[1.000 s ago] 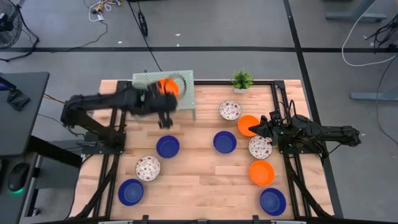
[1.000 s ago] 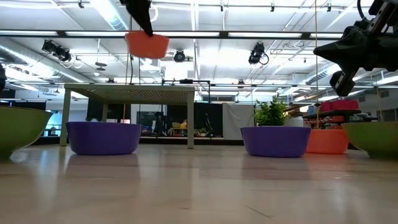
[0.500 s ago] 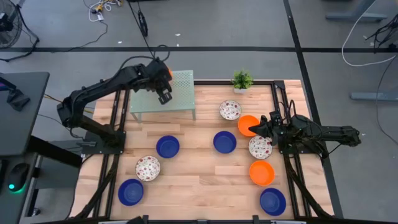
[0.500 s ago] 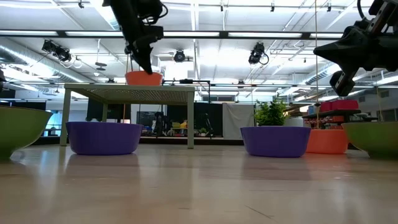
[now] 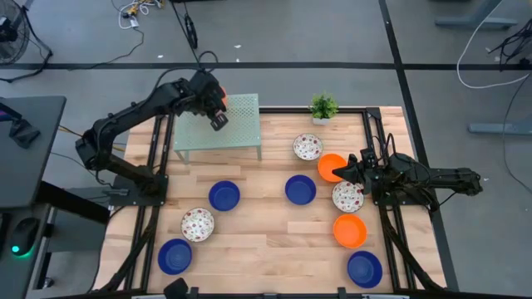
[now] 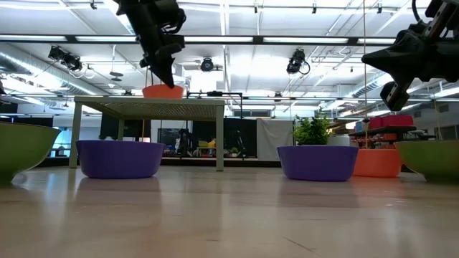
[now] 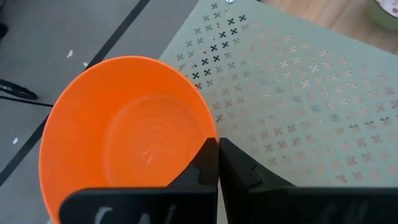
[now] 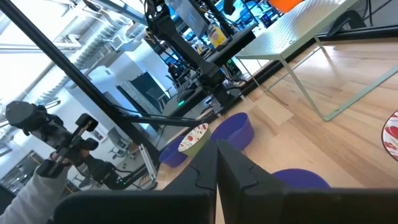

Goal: Pick & Place Mini bowls
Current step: Put the orange bowl on the shelf

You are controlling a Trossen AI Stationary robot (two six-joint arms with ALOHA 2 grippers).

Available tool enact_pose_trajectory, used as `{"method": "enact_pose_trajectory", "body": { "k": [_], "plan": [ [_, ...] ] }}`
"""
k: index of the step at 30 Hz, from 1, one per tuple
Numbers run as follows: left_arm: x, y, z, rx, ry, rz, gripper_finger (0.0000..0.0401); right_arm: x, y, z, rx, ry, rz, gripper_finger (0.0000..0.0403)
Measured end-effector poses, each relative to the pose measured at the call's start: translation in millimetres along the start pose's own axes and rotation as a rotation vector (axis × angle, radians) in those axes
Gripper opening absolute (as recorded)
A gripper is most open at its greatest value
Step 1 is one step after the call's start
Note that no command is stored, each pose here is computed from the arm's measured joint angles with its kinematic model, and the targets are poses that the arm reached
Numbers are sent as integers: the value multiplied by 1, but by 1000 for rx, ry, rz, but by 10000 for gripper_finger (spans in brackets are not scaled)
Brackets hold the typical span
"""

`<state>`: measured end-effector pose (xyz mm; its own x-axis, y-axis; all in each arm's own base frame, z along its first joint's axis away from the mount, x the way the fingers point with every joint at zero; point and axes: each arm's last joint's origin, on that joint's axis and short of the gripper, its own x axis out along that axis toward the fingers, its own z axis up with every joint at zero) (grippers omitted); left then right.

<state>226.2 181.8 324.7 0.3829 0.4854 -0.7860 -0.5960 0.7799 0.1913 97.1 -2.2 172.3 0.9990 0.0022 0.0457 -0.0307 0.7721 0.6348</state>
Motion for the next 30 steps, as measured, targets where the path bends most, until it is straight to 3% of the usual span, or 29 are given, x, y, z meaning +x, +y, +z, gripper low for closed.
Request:
{"method": "enact_pose_trajectory", "body": {
  "k": [5, 11, 19, 30],
  "plan": [
    [0, 1, -1, -7, 5, -3, 2, 0, 0, 0, 0, 0, 0, 7],
    [-2, -11, -2, -26, 25, -90, 2, 0, 0, 0, 0, 0, 0, 7],
    [-5, -29, -3, -7, 37, -90, 3, 0, 0, 0, 0, 0, 0, 7],
    [-6, -32, -9, -29, 104, -62, 3, 0, 0, 0, 0, 0, 0, 7]
  ]
}}
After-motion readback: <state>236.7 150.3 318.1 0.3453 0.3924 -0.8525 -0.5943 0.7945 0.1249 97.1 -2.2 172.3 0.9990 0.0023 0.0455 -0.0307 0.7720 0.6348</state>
